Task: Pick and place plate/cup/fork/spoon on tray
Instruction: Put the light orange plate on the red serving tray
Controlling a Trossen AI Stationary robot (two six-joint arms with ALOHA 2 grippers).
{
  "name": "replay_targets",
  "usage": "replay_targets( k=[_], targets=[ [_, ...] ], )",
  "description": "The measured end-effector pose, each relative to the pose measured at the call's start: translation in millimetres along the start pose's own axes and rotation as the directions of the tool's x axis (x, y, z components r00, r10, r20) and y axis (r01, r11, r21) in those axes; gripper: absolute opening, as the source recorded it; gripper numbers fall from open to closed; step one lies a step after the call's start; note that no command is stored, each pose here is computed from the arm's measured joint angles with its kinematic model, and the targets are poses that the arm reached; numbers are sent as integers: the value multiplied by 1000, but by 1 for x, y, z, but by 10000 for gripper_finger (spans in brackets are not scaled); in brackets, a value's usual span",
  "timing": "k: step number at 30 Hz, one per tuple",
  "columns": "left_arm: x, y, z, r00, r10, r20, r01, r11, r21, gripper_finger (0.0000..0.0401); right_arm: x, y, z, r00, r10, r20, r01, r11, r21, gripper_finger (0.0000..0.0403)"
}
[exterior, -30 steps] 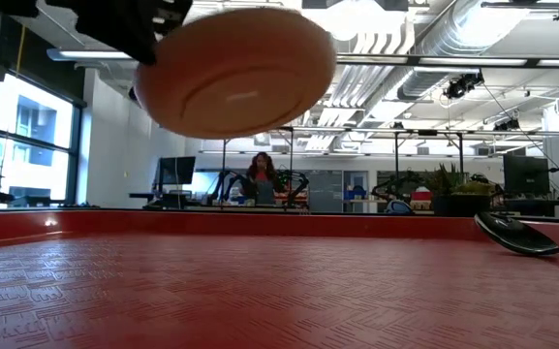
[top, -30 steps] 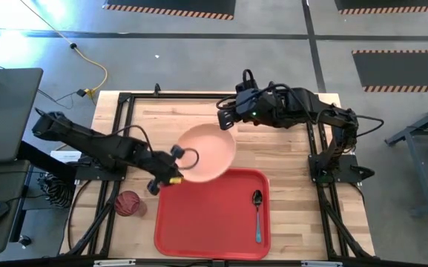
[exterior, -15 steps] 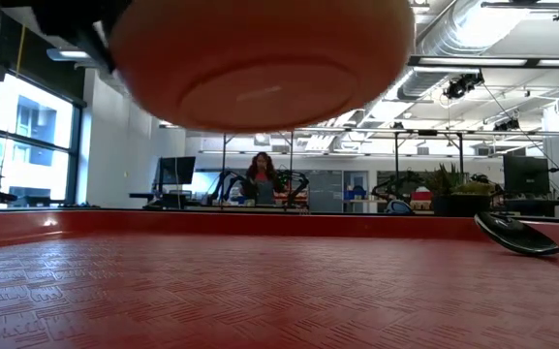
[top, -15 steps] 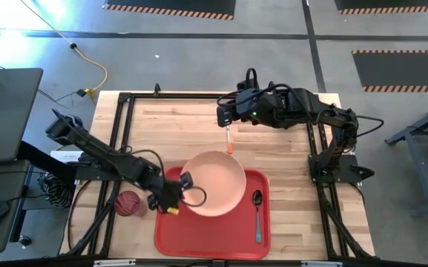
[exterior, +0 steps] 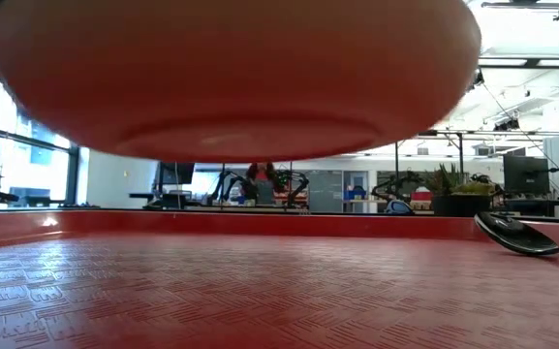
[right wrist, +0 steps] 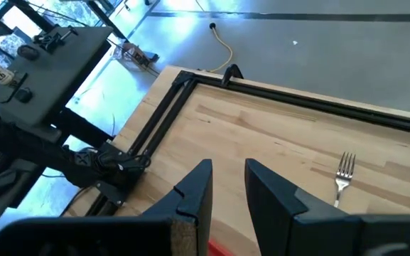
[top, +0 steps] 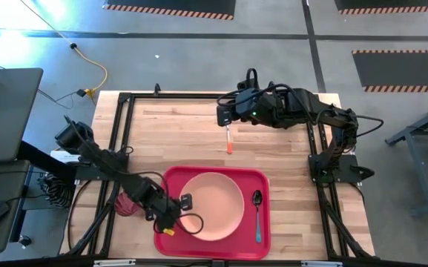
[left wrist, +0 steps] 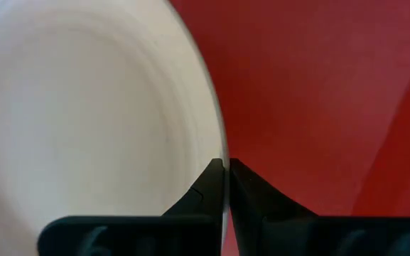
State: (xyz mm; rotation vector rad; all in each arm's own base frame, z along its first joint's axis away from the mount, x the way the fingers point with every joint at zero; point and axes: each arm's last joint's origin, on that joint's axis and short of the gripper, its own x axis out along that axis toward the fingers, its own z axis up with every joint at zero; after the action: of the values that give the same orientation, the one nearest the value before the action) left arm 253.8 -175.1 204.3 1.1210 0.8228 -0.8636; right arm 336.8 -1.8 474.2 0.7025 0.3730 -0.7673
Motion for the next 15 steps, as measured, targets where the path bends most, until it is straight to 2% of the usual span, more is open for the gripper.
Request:
replay_targets(
  k=[10,15],
  targets=[
    [25,-9,8,999,-23,-44,29,992,119,1,-2,3,-4,1000,6,-3,-6,1000,11,76],
    [32,-11,8,997,-50,-55,57,990,126,1,-5,5,-8,1000,3,7,-3,1000,2,76]
  ],
)
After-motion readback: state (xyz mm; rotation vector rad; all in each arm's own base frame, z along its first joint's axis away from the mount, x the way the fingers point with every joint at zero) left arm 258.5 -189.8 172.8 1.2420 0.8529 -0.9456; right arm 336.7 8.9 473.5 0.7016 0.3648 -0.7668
